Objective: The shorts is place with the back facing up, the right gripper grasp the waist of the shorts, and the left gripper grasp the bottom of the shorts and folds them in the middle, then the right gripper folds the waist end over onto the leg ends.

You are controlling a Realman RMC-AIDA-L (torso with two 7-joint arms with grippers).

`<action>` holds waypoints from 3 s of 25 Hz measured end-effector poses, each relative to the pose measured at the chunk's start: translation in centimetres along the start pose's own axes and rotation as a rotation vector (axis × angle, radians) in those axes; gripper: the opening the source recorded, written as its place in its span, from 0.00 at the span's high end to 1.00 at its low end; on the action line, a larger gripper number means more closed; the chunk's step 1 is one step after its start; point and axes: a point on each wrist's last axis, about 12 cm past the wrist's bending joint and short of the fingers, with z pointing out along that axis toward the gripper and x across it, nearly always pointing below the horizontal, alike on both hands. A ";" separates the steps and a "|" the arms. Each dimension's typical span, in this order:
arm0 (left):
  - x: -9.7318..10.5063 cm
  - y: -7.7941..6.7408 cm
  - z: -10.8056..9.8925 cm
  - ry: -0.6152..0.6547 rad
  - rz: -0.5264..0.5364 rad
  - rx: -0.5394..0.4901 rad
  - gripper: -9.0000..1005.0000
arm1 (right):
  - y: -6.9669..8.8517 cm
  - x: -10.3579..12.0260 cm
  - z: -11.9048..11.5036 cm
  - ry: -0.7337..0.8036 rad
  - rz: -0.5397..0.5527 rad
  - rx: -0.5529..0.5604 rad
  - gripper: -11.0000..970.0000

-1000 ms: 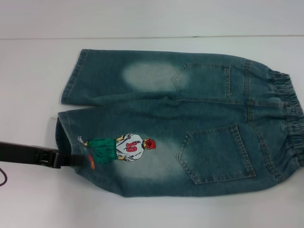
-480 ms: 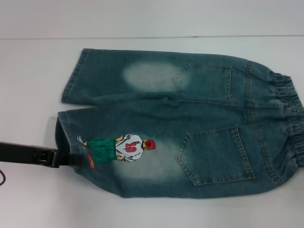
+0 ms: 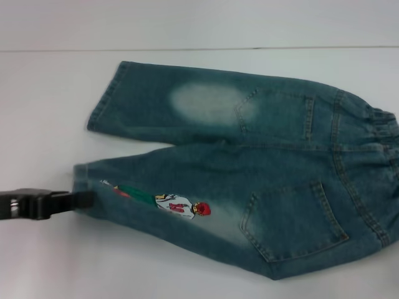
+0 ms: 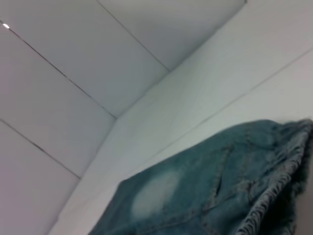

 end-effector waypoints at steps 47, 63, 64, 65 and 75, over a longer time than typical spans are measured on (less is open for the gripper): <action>-14.6 1.4 15.7 -0.233 0.326 -0.375 0.96 | -2.3 -7.9 10.0 -0.547 0.109 0.227 0.86; -13.9 0.6 17.8 -0.213 0.429 -0.465 0.68 | -3.0 -7.1 11.7 -0.351 -0.047 0.340 0.59; -13.8 0.7 17.8 -0.204 0.436 -0.466 0.64 | -3.2 -7.0 11.3 -0.352 -0.044 0.344 0.55; -13.9 0.7 17.8 -0.195 0.443 -0.472 0.60 | -3.3 -7.0 10.8 -0.353 -0.040 0.349 0.51; -14.0 1.0 16.1 -0.133 0.487 -0.528 0.18 | -3.7 -6.8 6.7 -0.353 -0.061 0.343 0.21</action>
